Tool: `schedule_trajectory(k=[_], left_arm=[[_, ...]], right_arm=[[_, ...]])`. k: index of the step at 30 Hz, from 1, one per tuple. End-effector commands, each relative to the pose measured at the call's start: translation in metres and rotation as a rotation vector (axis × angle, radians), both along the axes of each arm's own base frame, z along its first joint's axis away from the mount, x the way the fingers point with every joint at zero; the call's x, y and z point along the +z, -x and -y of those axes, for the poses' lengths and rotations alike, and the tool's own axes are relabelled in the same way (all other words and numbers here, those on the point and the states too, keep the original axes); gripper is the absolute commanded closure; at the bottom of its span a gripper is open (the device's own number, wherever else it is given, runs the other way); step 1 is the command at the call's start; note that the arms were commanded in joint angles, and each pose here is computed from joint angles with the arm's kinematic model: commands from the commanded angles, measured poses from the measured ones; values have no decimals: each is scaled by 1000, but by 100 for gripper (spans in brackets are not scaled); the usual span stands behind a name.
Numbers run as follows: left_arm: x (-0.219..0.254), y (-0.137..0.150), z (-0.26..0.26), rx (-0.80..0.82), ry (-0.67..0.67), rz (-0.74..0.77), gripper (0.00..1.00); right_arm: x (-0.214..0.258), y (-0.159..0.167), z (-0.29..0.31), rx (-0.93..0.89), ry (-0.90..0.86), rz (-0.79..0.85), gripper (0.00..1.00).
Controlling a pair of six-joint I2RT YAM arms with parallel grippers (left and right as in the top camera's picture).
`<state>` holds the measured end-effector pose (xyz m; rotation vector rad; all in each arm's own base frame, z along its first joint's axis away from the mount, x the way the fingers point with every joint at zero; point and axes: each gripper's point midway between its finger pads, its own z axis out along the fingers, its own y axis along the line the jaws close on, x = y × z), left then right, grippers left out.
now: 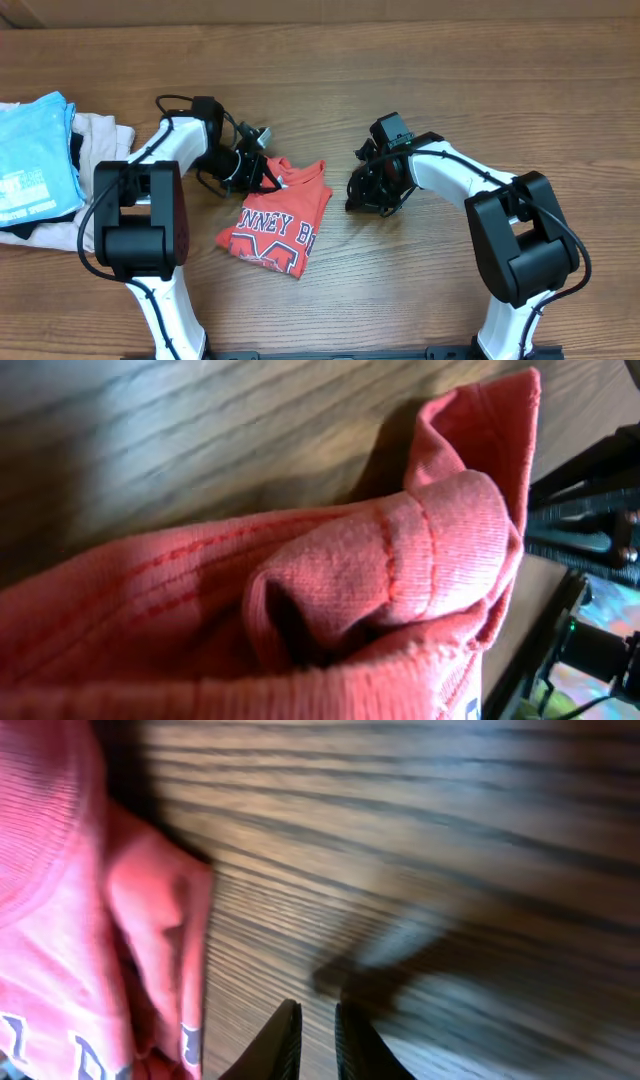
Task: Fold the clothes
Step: 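Grasp the red bundle with the left gripper and carry it left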
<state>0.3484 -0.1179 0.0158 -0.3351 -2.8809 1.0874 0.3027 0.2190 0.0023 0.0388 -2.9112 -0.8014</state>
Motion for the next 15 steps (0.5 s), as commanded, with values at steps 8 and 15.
schedule_trajectory(k=[8, 15], left_arm=[[208, -28, -195, 479, -534, 389, 96], [276, -18, -274, 699, -721, 555, 92]], right_arm=[[27, -37, 100, -179, 115, 56, 84], [23, -32, 113, -173, 173, 44, 84]])
